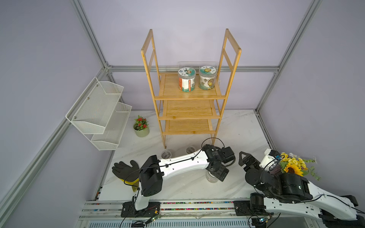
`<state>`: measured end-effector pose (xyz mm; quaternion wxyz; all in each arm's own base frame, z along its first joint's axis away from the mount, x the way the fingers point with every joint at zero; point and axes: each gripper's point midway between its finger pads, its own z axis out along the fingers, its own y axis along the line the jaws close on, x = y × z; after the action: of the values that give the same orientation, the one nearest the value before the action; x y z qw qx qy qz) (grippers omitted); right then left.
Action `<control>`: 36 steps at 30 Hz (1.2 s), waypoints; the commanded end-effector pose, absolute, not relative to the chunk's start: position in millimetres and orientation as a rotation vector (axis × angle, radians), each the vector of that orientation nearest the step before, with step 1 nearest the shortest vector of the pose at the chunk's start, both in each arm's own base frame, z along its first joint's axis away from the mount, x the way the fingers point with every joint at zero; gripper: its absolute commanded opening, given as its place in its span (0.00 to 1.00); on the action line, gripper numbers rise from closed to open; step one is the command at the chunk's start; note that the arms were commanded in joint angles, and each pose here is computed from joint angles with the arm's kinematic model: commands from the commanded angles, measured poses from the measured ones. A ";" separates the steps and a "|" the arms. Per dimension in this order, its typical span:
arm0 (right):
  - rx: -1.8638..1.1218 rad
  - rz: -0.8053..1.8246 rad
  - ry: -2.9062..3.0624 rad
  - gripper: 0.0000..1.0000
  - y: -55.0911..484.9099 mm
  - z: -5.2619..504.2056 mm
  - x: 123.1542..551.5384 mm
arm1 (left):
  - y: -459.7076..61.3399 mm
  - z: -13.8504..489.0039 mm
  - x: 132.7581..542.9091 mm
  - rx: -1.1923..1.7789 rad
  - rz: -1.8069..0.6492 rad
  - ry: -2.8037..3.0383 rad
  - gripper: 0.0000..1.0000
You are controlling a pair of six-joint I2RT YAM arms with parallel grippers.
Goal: Place the seed container on the shelf
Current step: Pick up the seed jar at the center of the board.
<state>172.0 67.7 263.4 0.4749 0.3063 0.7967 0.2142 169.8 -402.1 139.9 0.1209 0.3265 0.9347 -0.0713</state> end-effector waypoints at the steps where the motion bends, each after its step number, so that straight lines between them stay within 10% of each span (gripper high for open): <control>1: 0.754 0.514 1.956 0.94 62.0 261.8 169.3 | -407.2 145.0 168.4 0.993 -0.215 2.715 0.99; 36: 0.767 0.512 1.961 0.95 55.4 255.3 166.7 | -410.3 110.4 181.2 1.063 -0.073 2.766 0.99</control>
<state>169.1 60.5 261.6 0.4696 0.3162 0.7946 0.2196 173.4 -409.3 99.2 0.0760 0.3540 0.9319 -0.0225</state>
